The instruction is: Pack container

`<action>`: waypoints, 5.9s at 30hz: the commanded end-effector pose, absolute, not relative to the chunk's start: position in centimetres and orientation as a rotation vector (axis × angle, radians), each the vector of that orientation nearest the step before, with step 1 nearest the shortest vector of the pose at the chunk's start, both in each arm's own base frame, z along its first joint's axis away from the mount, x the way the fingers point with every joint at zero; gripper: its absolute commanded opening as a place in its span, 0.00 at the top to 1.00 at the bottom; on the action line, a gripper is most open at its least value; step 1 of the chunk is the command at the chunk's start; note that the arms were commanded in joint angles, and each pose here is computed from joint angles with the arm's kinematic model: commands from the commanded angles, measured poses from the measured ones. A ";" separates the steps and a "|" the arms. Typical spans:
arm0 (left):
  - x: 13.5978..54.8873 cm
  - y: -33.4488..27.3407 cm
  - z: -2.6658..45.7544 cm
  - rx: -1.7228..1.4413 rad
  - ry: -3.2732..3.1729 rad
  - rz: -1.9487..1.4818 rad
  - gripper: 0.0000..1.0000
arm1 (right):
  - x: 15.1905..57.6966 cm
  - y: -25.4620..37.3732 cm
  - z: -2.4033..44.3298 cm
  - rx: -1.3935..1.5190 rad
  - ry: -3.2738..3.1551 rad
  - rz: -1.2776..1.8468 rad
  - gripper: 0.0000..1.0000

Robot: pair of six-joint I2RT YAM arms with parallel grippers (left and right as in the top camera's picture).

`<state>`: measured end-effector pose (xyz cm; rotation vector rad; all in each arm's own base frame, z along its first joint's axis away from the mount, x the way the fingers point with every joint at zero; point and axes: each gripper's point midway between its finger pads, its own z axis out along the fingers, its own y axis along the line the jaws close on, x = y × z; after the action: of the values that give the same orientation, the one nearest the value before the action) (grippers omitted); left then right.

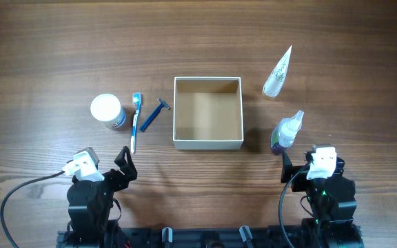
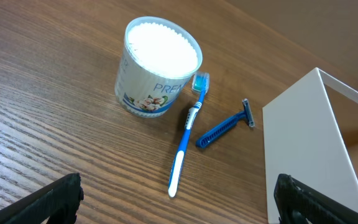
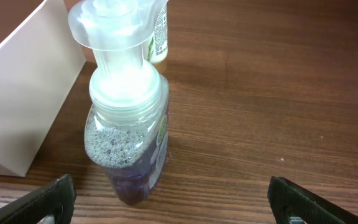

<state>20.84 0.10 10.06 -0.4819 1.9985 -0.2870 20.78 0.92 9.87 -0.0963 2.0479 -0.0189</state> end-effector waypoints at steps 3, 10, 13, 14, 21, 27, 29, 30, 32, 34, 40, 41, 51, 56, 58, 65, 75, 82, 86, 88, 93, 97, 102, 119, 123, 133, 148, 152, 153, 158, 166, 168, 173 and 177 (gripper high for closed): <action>20.9 -0.1 10.0 -0.471 1.995 -0.295 0.00 | 20.8 1.1 10.1 -0.085 2.037 0.007 0.00; 20.9 -0.1 10.0 -0.471 1.995 -0.295 0.00 | 20.8 1.1 10.1 -0.085 2.037 0.007 0.00; 20.9 -0.1 10.0 -0.471 1.995 -0.295 0.00 | 20.8 1.1 10.1 -0.085 2.037 0.006 0.00; 20.9 -0.1 10.0 -0.471 1.995 -0.295 0.00 | 20.8 1.1 10.1 -0.085 2.037 0.006 0.00; 20.9 -0.1 10.0 -0.471 1.995 -0.295 0.00 | 20.8 1.1 10.1 -0.085 2.037 0.007 0.00; 20.9 -0.1 10.0 -0.471 1.995 -0.295 0.00 | 20.8 1.1 10.1 -0.085 2.037 0.007 0.00; 20.9 -0.1 10.0 -0.471 1.995 -0.295 0.00 | 20.8 1.1 10.1 -0.085 2.037 0.007 0.00; 20.9 -0.1 10.0 -0.471 1.995 -0.295 0.00 | 20.8 1.1 10.1 -0.085 2.037 0.006 0.00; 20.9 -0.1 10.0 -0.471 1.995 -0.295 0.00 | 20.8 1.1 10.1 -0.085 2.037 0.007 0.01; 20.9 -0.1 10.0 -0.471 1.995 -0.295 0.00 | 20.8 1.1 10.1 -0.084 2.037 0.007 0.00; 20.9 -0.1 10.0 -0.471 1.995 -0.294 0.00 | 20.8 1.1 10.1 -0.085 2.037 0.007 0.00; 20.9 -0.1 10.0 -0.471 1.995 -0.295 0.00 | 20.8 1.1 10.1 -0.085 2.037 0.007 0.00; 20.9 -0.1 10.0 -0.471 1.995 -0.295 0.00 | 20.9 1.1 10.3 -0.104 2.027 -0.012 0.01; 20.9 -0.1 10.0 -0.471 1.995 -0.295 0.00 | 21.3 1.8 11.1 -0.182 1.986 -0.007 0.00; 20.9 -0.1 10.0 -0.471 1.995 -0.295 0.00 | 21.4 2.7 11.7 -0.215 1.957 0.046 0.00; 20.9 -0.1 10.0 -0.471 1.995 -0.295 0.00 | 20.4 8.4 13.9 -0.430 1.825 0.373 0.00; 20.9 -0.1 10.0 -0.471 1.995 -0.295 0.00 | 20.3 8.8 26.3 -0.253 1.501 0.552 0.00; 20.9 -0.1 10.0 -0.471 1.995 -0.295 0.00 | 23.0 8.9 34.0 -0.275 1.647 0.522 0.00; 20.9 -0.1 10.0 -0.471 1.995 -0.295 0.00 | 26.5 9.1 35.9 -0.292 1.882 0.507 0.00; 20.9 -0.1 10.0 -0.471 1.995 -0.295 0.00 | 28.0 9.4 36.4 -0.269 1.987 0.542 0.00; 20.9 -0.1 10.0 -0.471 1.995 -0.295 0.00 | 31.5 11.7 35.6 -0.296 2.113 0.728 0.00; 20.9 -0.1 10.0 -0.471 1.995 -0.295 0.00 | 35.5 10.5 32.8 -0.103 2.237 0.681 0.00; 20.9 -0.1 10.0 -0.471 1.995 -0.295 0.00 | 39.3 6.1 28.8 0.224 2.349 0.416 0.01; 20.9 -0.1 10.0 -0.471 1.995 -0.295 0.00 | 41.1 3.9 18.5 0.359 2.619 0.088 0.20; 20.9 -0.1 10.0 -0.471 1.994 -0.295 0.00 | 41.5 4.3 17.3 0.350 2.643 0.083 0.22; 20.9 -0.1 10.0 -0.471 1.995 -0.295 0.00 | 42.6 4.1 16.1 0.378 2.637 0.049 0.91; 20.9 -0.1 10.0 -0.471 1.995 -0.295 0.00 | 36.0 9.2 32.9 0.103 2.278 0.213 0.96; 20.9 -0.1 10.0 -0.471 1.995 -0.295 0.00 | 32.3 12.7 37.7 -0.007 2.145 0.349 0.96; 20.9 -0.1 10.0 -0.471 1.995 -0.295 0.00 | 31.6 13.5 38.0 -0.017 2.138 0.381 0.96; 20.9 -0.1 10.0 -0.471 1.995 -0.295 0.00 | 30.3 16.7 35.8 -0.054 2.234 0.438 0.96; 20.9 -0.1 10.0 -0.471 1.995 -0.295 0.00 | 34.0 18.3 26.5 -0.018 2.495 0.237 0.96; 20.9 -0.1 10.0 -0.471 1.995 -0.295 0.00 | 35.1 18.5 24.7 -0.012 2.523 0.181 0.96; 20.9 -0.1 10.0 -0.471 1.995 -0.295 0.00 | 37.1 18.0 22.0 0.015 2.534 0.041 0.96; 20.9 -0.1 10.0 -0.471 1.995 -0.295 0.00 | 38.1 17.6 20.3 0.065 2.545 -0.035 0.96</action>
<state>20.83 0.10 9.90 -0.4826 2.0015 -0.2864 36.64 18.53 20.08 -0.0252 2.6028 0.0560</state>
